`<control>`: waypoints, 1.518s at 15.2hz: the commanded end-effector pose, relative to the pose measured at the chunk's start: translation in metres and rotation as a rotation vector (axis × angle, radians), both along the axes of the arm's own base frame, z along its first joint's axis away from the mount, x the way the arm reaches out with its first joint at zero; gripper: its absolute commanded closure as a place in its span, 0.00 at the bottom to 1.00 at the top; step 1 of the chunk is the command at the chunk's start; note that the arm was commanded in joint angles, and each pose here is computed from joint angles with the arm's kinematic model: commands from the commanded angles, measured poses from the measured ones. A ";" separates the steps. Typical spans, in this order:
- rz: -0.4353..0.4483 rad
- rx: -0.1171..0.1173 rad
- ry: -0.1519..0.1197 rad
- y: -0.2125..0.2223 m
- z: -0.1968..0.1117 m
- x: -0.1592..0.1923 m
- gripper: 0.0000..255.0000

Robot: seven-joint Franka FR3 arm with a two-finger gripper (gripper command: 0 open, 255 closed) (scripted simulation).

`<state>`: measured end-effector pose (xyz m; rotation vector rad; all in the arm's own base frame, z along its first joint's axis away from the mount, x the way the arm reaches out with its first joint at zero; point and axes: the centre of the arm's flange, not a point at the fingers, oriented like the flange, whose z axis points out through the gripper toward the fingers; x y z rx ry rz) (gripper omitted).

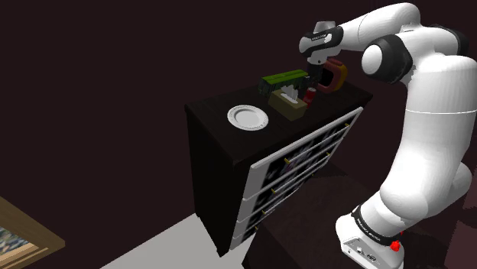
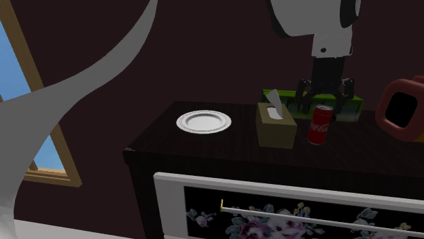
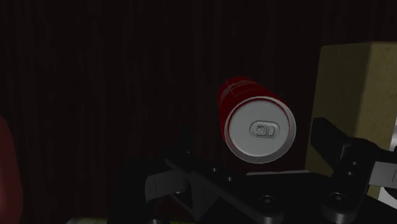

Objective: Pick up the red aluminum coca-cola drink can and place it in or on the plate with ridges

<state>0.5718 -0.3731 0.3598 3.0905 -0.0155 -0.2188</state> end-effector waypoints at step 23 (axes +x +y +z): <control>0.000 0.000 0.000 0.000 0.058 0.000 1.00</control>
